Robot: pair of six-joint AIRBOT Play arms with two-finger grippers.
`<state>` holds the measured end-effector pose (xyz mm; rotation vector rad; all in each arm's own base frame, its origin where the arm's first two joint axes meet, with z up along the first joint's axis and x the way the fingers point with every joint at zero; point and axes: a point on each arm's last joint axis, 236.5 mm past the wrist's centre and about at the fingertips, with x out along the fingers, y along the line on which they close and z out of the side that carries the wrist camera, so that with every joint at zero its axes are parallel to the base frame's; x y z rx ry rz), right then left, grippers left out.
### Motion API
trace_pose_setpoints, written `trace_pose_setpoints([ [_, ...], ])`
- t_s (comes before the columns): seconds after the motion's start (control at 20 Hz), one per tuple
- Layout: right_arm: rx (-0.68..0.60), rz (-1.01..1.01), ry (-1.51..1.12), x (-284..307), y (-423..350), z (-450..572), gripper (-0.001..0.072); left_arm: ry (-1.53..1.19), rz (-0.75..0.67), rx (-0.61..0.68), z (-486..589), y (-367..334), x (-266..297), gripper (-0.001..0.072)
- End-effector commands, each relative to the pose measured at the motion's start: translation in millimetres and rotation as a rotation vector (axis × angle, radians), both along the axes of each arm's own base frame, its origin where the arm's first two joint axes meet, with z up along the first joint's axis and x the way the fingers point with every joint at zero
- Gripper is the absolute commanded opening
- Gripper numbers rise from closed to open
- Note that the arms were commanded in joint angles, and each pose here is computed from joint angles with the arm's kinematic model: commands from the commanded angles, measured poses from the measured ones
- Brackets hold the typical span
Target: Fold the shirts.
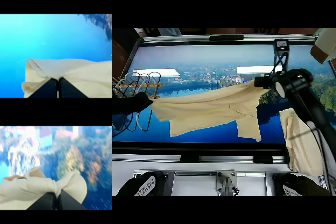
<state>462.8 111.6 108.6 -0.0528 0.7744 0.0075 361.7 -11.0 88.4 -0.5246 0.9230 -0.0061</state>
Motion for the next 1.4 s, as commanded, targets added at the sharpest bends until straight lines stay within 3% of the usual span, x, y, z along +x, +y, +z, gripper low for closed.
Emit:
trace_pose_setpoints([
  [0.0, 0.157, -0.010, -0.116, 67, 18, -29, 0.0065, -0.041, 0.069, -0.066, -32, 11, 72, 0.0032],
  [0.2, 0.347, -0.087, -0.093, 89, 24, -63, 0.0068, -0.032, 0.082, -0.165, -63, 0, 119, 0.0034],
  [0.25, 0.372, -0.104, -0.050, 87, 29, -80, 0.0111, 0.003, 0.073, -0.171, -78, -6, 119, 0.0035],
  [0.3, 0.394, -0.118, -0.003, 84, 35, -96, 0.0261, 0.048, 0.056, -0.180, -94, -13, 116, 0.0048],
  [0.35, 0.413, -0.133, 0.033, 80, 38, -108, 0.0434, 0.100, 0.044, -0.200, -107, -21, 110, 0.0165],
  [0.45, 0.405, -0.128, 0.058, 74, 35, -105, 0.0468, 0.184, -0.007, -0.221, -113, -28, 91, 0.0638],
  [0.7, 0.144, -0.013, 0.184, 16, -36, -51, 0.0468, 0.552, -0.137, -0.131, -108, 35, -9, 0.0641],
  [0.8, 0.110, -0.006, 0.330, -24, -66, -52, 0.0468, 0.709, -0.182, -0.108, -119, 47, -62, 0.0641],
  [1.05, 0.293, 0.093, 0.556, -78, -58, -70, 0.0467, 0.735, -0.202, -0.232, -165, 2, -113, 0.0642],
  [1.2, 0.301, 0.094, 0.573, -82, -55, -76, 0.0467, 0.659, -0.159, -0.308, -184, -21, -103, 0.0641],
  [1.35, 0.300, 0.098, 0.575, -83, -53, -76, 0.0468, 0.608, -0.141, -0.272, -197, -31, -91, 0.0641],
])
